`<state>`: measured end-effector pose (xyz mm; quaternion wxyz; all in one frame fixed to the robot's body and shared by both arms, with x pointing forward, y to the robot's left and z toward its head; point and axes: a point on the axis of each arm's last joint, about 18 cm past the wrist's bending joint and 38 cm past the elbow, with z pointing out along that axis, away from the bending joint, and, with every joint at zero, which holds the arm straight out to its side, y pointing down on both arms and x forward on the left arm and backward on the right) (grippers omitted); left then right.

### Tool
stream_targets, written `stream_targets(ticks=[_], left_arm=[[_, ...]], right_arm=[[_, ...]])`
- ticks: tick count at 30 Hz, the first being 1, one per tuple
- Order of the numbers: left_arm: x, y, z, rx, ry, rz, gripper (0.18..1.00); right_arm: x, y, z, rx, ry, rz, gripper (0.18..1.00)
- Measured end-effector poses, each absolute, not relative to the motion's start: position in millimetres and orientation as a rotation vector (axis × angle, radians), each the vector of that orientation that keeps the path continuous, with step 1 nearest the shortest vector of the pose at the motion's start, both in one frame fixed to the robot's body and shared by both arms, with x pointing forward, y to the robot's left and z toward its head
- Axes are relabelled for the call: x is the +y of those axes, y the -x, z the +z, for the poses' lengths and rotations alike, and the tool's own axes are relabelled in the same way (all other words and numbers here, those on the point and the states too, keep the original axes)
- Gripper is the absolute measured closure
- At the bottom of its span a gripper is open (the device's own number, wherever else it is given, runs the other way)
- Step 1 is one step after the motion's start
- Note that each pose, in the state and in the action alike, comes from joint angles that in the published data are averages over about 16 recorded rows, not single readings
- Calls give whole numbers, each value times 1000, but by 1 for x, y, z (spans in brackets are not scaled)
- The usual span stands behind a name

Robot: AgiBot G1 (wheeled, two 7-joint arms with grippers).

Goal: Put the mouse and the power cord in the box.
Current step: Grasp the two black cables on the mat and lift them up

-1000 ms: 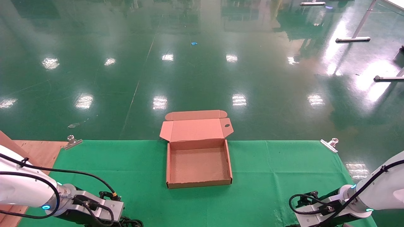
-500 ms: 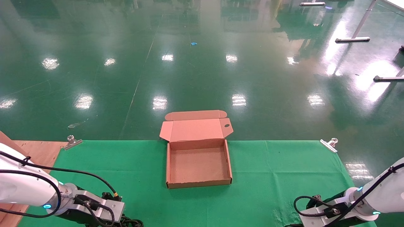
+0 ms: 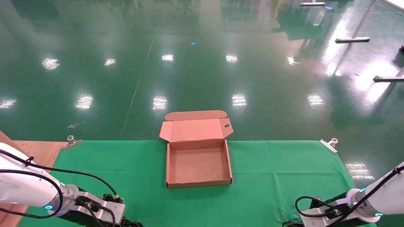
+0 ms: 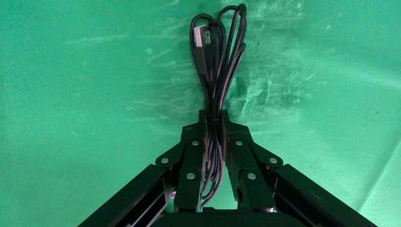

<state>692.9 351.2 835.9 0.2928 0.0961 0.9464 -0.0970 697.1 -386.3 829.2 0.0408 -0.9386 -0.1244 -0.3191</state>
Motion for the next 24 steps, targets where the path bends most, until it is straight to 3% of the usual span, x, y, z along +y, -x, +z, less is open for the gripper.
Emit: stream_targets(ticks=[11,24], left_arm=[[360,-690,866,2490,-256,-266,849],[366,-678,947,2401,-320,-240,852]], right_arm=[[-384,-696,858,-404,2820,-1011,953],[-354,-694,950,-550,2679,-1129,954]])
